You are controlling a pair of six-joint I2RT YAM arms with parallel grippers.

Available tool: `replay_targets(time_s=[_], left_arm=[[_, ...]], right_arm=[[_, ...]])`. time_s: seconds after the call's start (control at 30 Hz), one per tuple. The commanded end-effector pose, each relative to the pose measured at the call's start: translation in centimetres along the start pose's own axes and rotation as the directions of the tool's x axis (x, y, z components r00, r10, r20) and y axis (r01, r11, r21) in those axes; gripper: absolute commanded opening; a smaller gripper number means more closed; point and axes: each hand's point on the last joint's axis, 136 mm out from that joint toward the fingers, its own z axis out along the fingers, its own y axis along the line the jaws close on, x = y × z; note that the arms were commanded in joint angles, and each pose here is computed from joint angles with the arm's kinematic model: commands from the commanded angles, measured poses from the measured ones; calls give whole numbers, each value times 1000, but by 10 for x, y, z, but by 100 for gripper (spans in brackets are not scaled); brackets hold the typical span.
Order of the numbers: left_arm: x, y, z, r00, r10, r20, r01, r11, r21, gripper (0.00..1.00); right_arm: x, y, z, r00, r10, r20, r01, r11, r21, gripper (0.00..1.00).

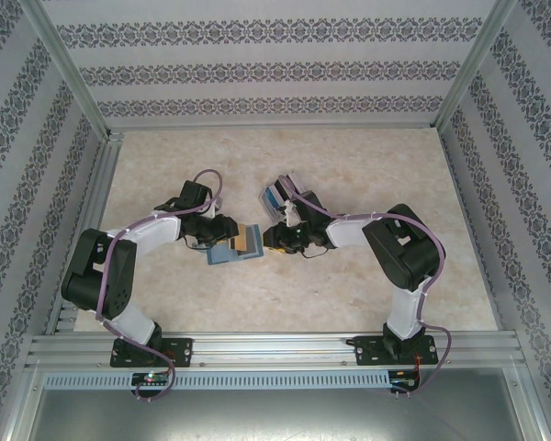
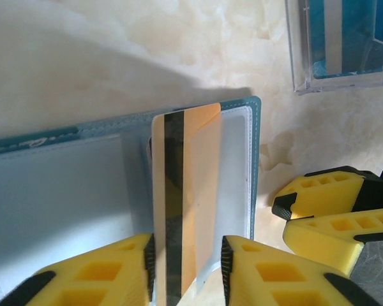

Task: Put the credit cards into the card holder

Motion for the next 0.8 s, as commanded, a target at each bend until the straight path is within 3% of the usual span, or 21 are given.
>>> replay_targets(time_s=[0.0,0.33,0.77], left_arm=[[3,-4,-3,1000,11,-14,-11,1000,2,27],[11,1,7,1000,-14,-28,14,1000,13,10],[25,13,9,998,-30,-56,28,999,-39,4]], right_arm=[[8,2,3,999,-18,-33,18,1000,6,39],[5,5,4,999,-23,-38,23,1000,3,39],[7,3,4,999,-22,-43,22,1000,13,39]])
